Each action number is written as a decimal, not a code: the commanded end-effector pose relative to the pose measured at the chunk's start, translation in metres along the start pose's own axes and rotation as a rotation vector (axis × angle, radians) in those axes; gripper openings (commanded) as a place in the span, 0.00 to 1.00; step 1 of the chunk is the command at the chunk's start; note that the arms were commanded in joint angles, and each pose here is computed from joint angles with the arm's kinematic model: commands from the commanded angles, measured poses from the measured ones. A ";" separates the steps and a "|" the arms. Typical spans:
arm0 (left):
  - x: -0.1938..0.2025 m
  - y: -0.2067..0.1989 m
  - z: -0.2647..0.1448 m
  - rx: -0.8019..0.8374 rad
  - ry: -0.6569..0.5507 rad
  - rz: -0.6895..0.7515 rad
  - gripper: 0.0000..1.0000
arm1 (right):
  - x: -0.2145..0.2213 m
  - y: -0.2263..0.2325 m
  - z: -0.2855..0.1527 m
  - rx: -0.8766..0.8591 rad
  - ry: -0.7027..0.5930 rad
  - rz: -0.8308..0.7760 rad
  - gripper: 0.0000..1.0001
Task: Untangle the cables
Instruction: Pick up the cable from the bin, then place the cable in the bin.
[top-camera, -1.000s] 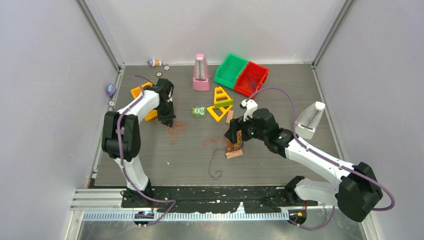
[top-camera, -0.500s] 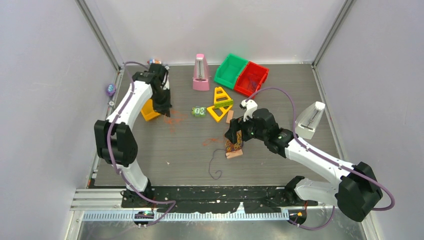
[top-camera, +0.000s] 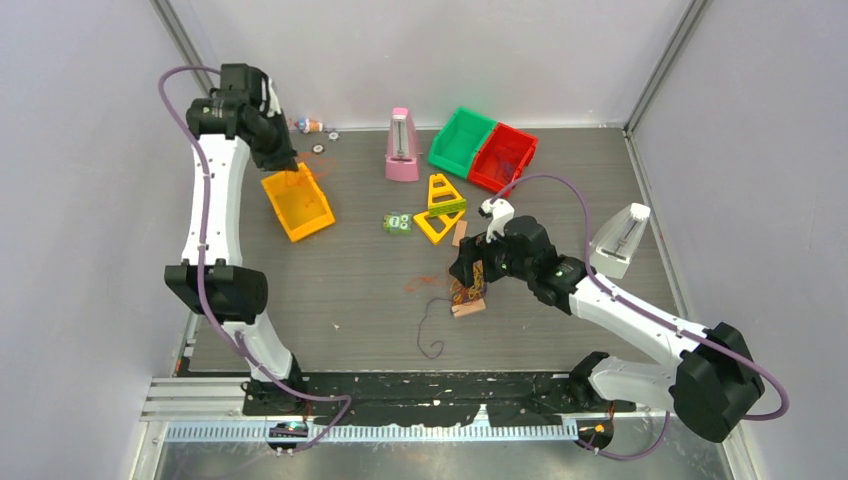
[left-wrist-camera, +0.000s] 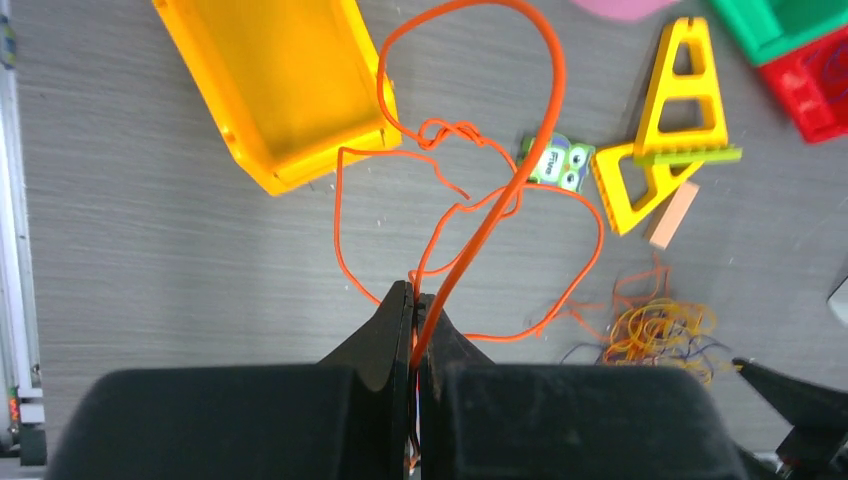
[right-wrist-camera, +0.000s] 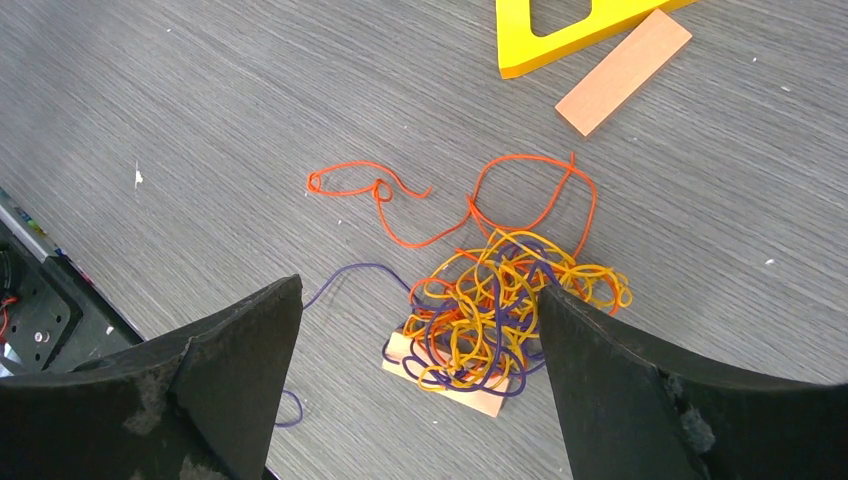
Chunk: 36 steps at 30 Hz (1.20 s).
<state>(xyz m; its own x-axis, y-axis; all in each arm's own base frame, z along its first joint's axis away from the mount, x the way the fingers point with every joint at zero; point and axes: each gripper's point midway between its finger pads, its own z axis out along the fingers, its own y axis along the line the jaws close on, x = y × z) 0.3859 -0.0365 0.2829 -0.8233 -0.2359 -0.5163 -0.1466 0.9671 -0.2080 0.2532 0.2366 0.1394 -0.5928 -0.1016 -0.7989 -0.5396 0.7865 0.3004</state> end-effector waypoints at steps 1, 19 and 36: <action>-0.013 0.023 0.007 -0.027 0.033 -0.058 0.00 | -0.025 0.006 -0.007 -0.011 -0.061 -0.014 0.92; -0.041 0.104 0.149 -0.221 0.031 -0.265 0.00 | -0.032 0.007 -0.012 0.002 -0.049 -0.028 0.92; -0.025 0.116 0.153 -0.350 0.046 -0.208 0.54 | -0.026 0.005 -0.003 0.000 -0.024 -0.019 0.92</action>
<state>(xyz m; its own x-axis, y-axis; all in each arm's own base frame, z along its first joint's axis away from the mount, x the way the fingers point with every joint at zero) 0.4804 0.0625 0.1067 -0.8079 -0.4575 -0.3714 -0.4812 0.8760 -0.0322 0.2528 0.2355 0.1422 -0.6137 -0.1278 -0.7792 -0.5340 0.7941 0.2903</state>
